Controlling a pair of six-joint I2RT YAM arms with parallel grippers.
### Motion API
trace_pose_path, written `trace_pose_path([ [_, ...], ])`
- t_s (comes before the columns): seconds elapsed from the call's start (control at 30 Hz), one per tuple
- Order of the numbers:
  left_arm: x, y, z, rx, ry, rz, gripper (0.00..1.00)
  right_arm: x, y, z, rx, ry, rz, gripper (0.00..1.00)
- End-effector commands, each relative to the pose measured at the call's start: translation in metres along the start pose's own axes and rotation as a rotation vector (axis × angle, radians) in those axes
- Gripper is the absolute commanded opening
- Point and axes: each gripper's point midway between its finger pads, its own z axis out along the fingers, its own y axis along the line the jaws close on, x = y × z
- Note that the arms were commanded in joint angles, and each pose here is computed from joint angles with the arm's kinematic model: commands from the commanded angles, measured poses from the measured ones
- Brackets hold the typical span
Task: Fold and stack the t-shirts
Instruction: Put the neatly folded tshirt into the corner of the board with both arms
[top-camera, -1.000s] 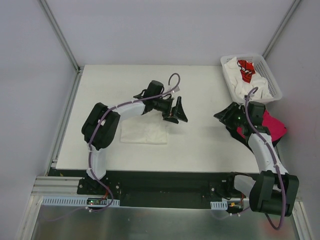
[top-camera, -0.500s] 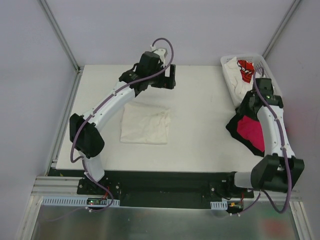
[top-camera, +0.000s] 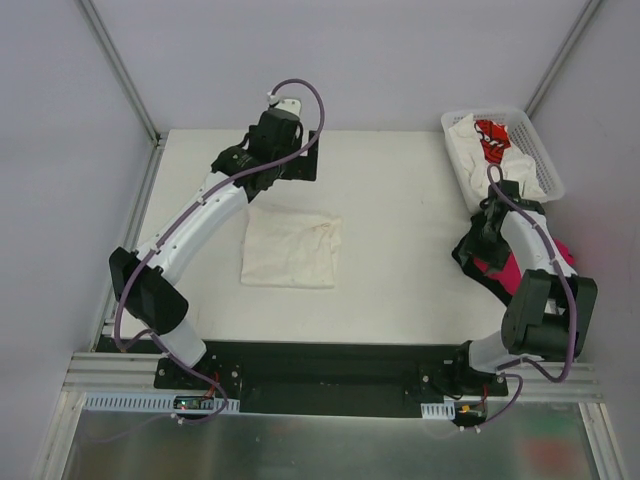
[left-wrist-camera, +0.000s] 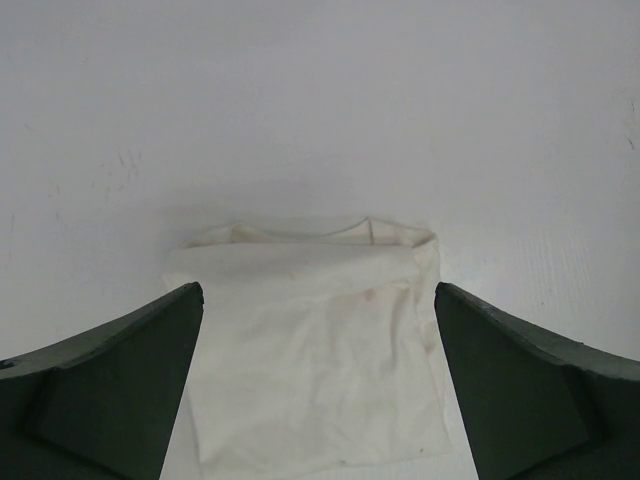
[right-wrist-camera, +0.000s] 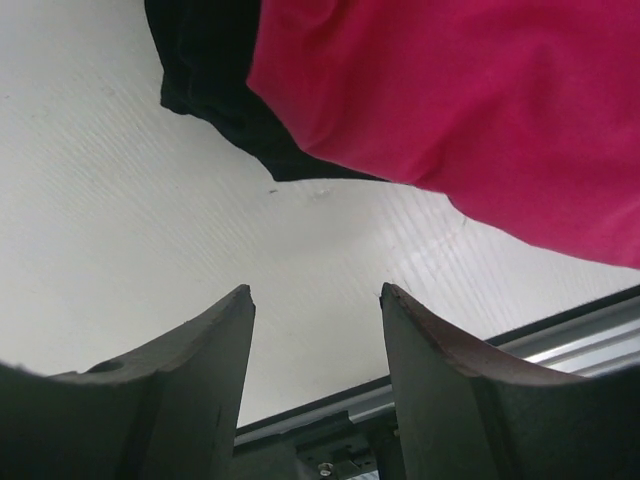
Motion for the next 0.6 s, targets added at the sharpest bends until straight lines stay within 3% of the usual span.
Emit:
trace_pose_path([
  [0.0,-0.005,0.002,-0.025,0.05,-0.025,-0.055,0.99,-0.008,0.022,0.017,-0.087,0.017,0.04,0.57],
  [0.2,0.002,-0.012,-0.026,0.132,-0.006,-0.056,0.99,-0.027,0.04,0.035,-0.127,0.044,0.063,0.56],
  [0.57,0.02,-0.027,-0.001,0.181,0.068,-0.029,0.99,-0.077,0.033,-0.013,-0.111,-0.06,0.052,0.57],
])
